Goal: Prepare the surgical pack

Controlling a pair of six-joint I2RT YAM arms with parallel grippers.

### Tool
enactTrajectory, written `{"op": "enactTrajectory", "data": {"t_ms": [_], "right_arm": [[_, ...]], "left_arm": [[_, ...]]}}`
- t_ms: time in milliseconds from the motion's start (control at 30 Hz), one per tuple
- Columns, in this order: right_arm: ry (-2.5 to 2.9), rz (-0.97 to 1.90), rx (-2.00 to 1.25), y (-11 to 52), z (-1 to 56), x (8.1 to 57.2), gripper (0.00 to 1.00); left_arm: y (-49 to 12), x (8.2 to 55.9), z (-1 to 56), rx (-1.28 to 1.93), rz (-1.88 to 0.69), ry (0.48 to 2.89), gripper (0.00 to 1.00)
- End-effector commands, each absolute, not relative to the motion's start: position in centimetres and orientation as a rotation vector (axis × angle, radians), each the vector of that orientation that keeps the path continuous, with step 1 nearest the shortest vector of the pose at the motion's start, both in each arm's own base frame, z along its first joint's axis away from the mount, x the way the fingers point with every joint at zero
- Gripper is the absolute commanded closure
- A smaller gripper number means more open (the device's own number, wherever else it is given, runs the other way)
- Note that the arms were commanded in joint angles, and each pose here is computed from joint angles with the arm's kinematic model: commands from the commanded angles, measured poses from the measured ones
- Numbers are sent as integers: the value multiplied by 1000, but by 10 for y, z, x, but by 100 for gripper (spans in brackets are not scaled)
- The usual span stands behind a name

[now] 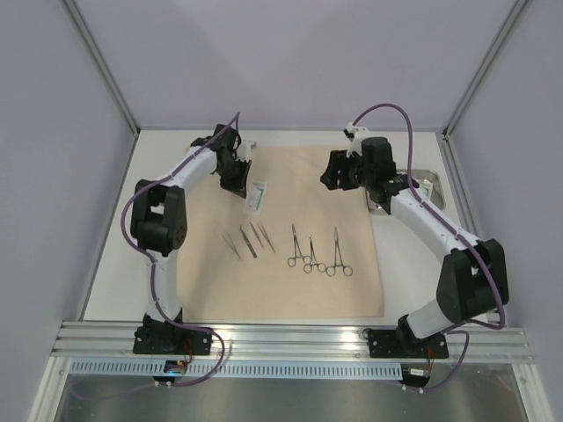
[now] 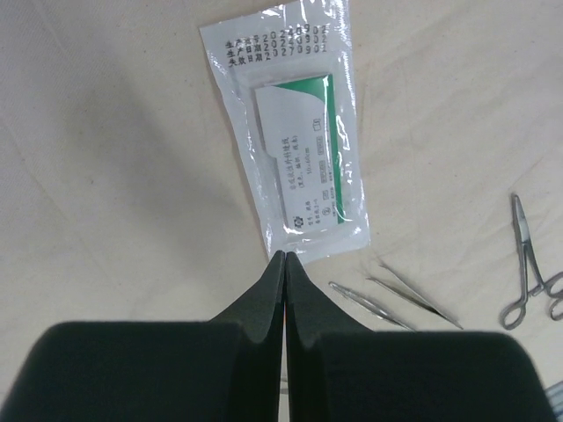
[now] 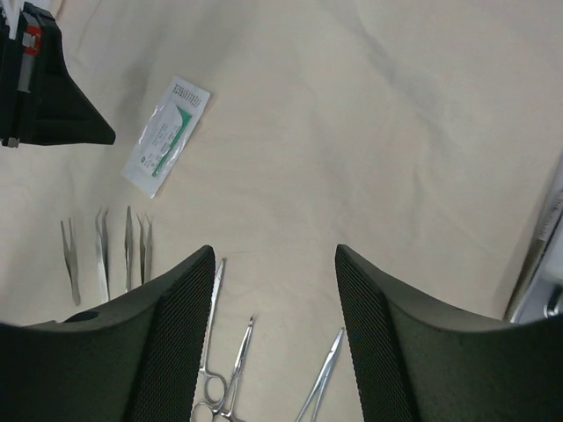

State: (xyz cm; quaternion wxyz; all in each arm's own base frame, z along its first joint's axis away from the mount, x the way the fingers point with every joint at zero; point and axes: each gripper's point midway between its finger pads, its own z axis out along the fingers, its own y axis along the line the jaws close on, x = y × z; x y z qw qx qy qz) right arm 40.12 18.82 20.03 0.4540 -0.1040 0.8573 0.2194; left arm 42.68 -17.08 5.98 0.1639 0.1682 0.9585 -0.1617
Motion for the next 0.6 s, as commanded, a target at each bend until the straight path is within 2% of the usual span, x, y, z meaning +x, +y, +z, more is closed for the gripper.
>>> {"op": "enactTrajectory", "data": {"t_ms": [0,167,300,467,567], "right_arm": [[2037,705,-262,219,219,411,39],[2055,783,-287,241,204,414,36],[2064,905,-308,263,194,413,29],[2034,976,-339,293,195,423,28],[2130,992,-227,298,172,435,31]], "left_arm": [[-182,437,112,541,-524,2557,100],[-188,431,131,559,-582,2501,100],[-192,426,147,606,-605,2449,100],[-192,420,156,636,-593,2424,100],[-188,429,147,602,-537,2466,100]]}}
